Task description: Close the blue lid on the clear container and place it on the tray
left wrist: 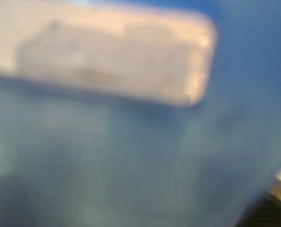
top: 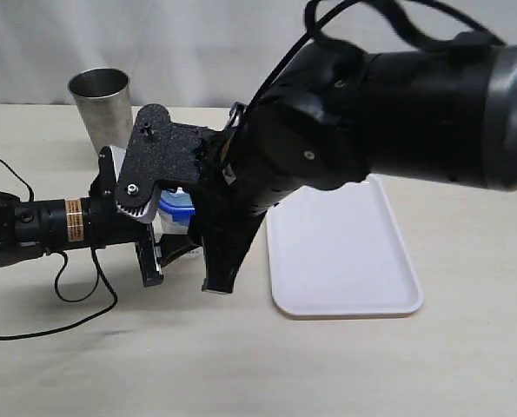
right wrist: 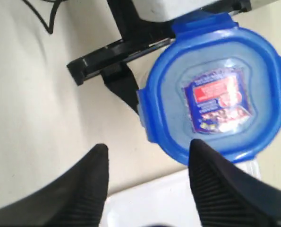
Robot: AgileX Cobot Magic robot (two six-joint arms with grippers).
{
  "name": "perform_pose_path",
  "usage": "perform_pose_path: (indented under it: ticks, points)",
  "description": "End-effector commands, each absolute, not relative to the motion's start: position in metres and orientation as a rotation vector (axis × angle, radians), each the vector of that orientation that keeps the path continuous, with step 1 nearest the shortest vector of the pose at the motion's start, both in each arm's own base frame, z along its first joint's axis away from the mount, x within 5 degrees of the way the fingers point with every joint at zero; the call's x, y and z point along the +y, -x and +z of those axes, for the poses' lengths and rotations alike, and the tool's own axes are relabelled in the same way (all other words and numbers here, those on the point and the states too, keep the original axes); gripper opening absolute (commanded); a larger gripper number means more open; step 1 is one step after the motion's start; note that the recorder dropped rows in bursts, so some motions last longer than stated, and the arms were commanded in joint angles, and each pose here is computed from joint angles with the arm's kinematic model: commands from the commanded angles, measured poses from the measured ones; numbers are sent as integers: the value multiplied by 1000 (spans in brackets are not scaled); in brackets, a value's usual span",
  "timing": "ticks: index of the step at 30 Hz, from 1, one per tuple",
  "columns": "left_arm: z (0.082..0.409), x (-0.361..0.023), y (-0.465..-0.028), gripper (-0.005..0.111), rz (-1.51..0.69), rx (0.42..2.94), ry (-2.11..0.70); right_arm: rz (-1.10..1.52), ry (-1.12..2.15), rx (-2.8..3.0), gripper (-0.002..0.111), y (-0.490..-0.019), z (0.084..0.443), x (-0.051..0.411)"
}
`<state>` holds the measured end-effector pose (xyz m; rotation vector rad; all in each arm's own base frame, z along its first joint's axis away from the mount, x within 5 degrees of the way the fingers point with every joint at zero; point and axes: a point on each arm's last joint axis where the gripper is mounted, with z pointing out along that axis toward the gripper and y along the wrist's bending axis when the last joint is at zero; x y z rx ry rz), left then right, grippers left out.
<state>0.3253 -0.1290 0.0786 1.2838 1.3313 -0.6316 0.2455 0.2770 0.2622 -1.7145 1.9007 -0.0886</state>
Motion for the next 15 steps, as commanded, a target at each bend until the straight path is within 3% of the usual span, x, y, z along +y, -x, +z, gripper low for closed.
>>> perform_pose_path:
  ticks: [1, 7, 15]
  points:
    - [85, -133, -323, 0, -535, 1159, -1382, -3, 1706, 1940, 50, -228, 291, 261]
    - [83, -134, -317, 0, -445, 986, -1524, 224, 1731, 1876, 45, -211, 310, 262]
    - [83, -149, -310, 0, -497, 968, -1545, 308, 1605, 2081, 45, -266, 312, 257]
